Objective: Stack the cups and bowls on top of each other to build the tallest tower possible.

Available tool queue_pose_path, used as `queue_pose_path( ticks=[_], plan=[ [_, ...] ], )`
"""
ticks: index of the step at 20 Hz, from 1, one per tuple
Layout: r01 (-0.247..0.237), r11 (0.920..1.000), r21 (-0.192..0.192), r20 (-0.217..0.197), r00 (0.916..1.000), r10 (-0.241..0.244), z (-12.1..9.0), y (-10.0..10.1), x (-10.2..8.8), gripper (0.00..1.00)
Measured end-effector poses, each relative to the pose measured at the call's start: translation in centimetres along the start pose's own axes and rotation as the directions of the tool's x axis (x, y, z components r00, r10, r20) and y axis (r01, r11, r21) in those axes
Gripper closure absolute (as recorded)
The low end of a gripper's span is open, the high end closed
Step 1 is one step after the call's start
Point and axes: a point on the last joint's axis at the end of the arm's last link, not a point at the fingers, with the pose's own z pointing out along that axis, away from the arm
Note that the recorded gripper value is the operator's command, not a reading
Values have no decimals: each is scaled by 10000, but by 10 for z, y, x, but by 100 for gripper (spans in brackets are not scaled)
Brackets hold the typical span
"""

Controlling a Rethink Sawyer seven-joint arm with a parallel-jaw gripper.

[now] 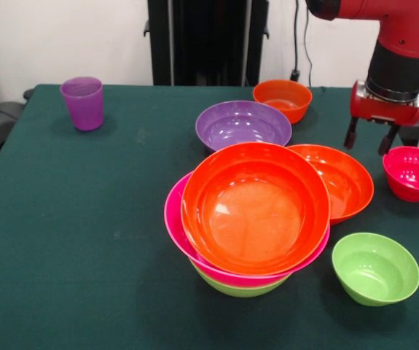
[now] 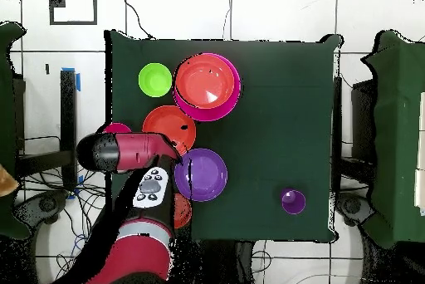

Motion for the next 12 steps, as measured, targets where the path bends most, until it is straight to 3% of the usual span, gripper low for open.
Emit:
queue_pose_path(
  ticks=[12],
  plan=[
    [226,9997,-18,194,9996,-225,21,16,1,0]
  ],
)
